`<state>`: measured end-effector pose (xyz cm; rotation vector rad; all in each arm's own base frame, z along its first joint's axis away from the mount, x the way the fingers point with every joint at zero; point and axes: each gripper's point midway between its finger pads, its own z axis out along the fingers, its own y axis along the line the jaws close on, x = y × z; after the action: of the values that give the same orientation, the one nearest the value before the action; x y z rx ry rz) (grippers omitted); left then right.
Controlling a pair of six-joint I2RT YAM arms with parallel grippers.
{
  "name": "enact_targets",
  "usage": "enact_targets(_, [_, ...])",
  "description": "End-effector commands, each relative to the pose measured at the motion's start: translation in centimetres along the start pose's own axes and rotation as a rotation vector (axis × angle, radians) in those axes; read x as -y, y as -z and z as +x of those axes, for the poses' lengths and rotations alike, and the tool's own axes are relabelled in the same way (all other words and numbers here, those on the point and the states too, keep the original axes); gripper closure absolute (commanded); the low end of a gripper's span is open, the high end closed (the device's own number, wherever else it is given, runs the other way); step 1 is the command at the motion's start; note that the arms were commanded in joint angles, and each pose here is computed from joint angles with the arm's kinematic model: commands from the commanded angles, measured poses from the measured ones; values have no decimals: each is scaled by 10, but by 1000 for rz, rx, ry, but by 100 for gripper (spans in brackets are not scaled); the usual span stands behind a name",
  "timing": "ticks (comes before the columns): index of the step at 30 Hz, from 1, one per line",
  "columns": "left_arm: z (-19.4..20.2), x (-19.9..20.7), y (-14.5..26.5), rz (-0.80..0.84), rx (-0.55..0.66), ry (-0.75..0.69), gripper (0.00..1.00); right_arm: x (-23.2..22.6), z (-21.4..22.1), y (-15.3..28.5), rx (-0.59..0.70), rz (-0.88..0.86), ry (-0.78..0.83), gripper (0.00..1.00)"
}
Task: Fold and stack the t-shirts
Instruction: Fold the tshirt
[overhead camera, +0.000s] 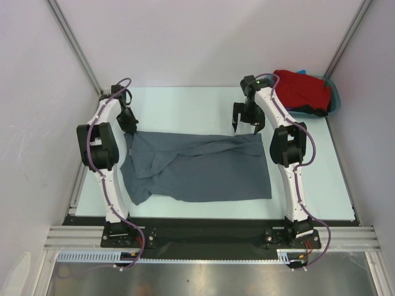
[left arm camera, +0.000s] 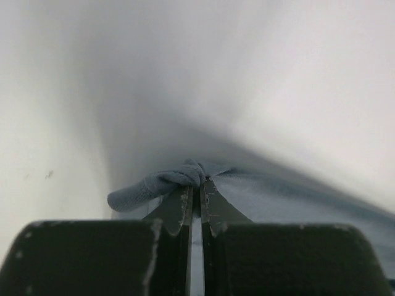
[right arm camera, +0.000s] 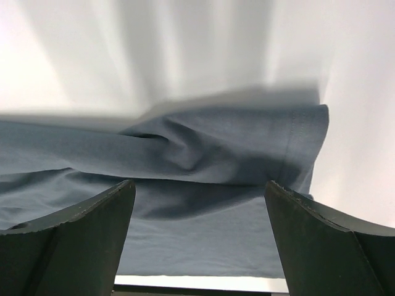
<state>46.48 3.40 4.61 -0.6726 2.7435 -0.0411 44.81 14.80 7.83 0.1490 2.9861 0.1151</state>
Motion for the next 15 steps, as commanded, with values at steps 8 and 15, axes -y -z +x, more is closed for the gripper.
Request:
enact_targets(8, [-56, 18, -21, 168, 21, 94, 73, 19, 16, -5, -92, 57, -18, 7])
enact_targets(15, [-53, 9, -14, 170, 8, 58, 53, 16, 19, -5, -89, 50, -32, 7])
